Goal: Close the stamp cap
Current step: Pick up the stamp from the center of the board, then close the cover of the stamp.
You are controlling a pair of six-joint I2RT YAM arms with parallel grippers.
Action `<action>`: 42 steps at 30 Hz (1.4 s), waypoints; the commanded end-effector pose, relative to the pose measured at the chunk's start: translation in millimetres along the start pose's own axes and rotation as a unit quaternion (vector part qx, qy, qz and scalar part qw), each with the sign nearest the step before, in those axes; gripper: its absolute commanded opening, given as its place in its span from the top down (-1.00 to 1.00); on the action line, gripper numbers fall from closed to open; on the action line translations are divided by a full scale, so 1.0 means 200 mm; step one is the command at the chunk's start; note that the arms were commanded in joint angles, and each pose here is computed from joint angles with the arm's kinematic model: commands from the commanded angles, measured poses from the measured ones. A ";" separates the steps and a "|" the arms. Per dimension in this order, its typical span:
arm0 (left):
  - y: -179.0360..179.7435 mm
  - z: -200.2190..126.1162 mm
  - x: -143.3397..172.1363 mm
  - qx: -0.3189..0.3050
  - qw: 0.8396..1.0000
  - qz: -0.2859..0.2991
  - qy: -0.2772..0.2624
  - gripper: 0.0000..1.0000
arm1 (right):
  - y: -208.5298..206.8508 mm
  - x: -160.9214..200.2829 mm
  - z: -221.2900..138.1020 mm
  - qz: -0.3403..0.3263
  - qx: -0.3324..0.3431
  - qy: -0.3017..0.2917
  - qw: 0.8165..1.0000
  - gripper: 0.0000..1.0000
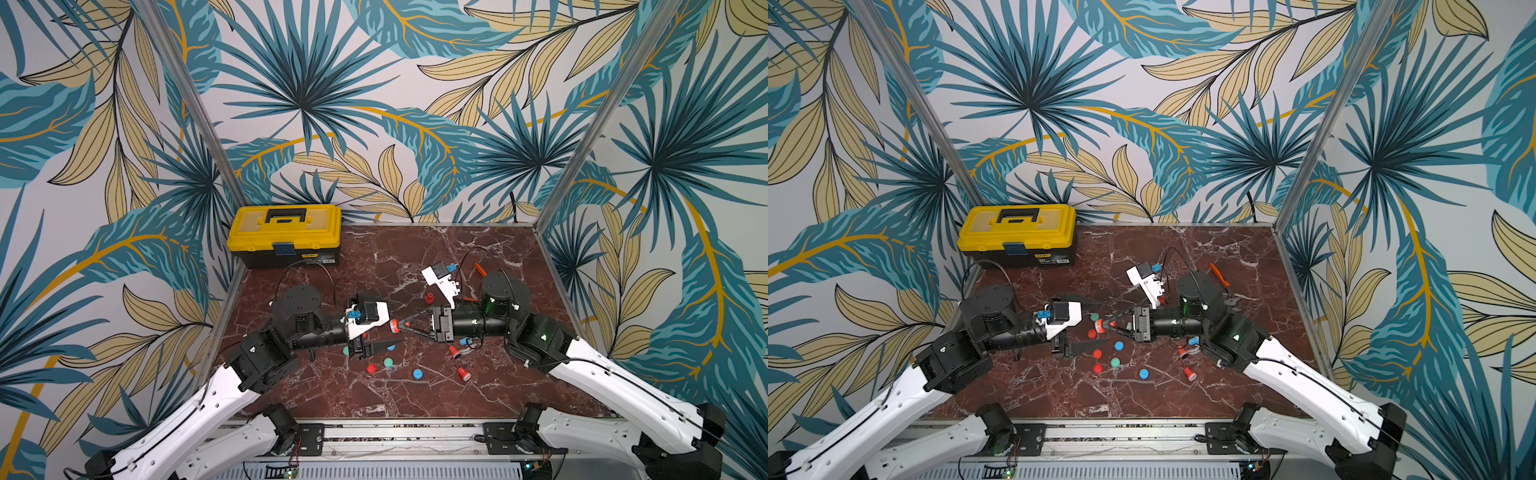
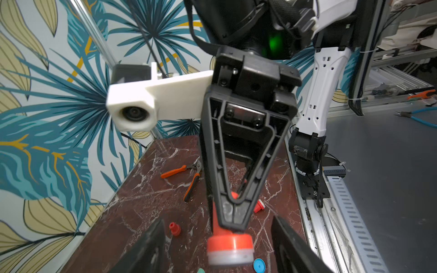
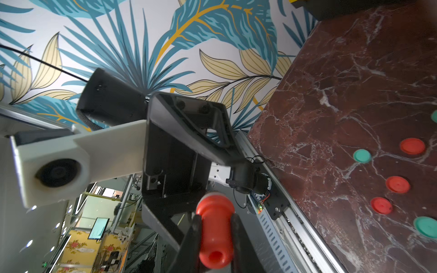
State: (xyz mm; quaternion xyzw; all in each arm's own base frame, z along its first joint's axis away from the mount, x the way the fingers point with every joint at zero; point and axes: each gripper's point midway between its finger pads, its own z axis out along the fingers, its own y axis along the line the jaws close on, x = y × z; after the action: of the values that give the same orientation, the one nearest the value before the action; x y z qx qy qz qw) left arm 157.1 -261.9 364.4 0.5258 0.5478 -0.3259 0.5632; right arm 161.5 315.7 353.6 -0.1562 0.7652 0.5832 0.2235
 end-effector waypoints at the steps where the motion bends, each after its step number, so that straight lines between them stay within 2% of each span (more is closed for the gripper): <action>1: 0.14 -0.05 0.03 -0.057 0.997 -0.049 0.007 -0.50 | -0.18 -0.02 -0.02 -0.008 0.100 -0.021 0.995 0.99; 4: 0.28 -0.10 0.10 -0.109 0.989 -0.093 0.019 -0.52 | -0.32 -0.01 0.00 -0.001 0.157 -0.016 0.987 0.99; 7: 0.44 -0.18 0.18 -0.169 0.974 -0.148 0.031 -0.59 | -0.45 0.01 0.05 0.006 0.204 0.003 0.979 1.00; 12: 0.63 -0.34 0.39 -0.243 0.934 -0.259 0.042 -0.60 | -0.65 0.04 0.16 0.011 0.273 0.033 0.961 1.00; 14: 0.65 -0.40 0.48 -0.272 0.916 -0.289 0.062 -0.60 | -0.73 0.06 0.22 0.013 0.295 0.056 0.954 1.00; 16: 0.63 -0.42 0.55 -0.288 0.905 -0.303 0.082 -0.60 | -0.80 0.08 0.29 0.012 0.309 0.075 0.948 1.00; 23: 0.55 -0.53 0.70 -0.343 0.883 -0.302 0.102 -0.62 | -1.01 0.16 0.57 0.011 0.335 0.132 0.933 1.00; 30: 0.59 -0.65 0.68 -0.409 0.862 -0.282 0.097 -0.62 | -1.22 0.21 0.76 0.003 0.374 0.167 0.912 1.00; 36: 0.58 -0.68 0.66 -0.422 0.859 -0.277 0.087 -0.62 | -1.37 0.23 0.85 -0.003 0.406 0.181 0.896 0.99; 42: 0.57 -0.67 0.67 -0.414 0.863 -0.277 0.089 -0.62 | -1.46 0.24 0.89 -0.004 0.424 0.190 0.885 0.98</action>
State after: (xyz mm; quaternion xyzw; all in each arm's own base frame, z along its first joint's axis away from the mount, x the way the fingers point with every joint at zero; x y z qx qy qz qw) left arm 253.7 -83.0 288.7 0.1040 0.7989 -0.1678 0.5681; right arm 293.5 414.4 57.8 -0.1497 0.9628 0.1880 0.1235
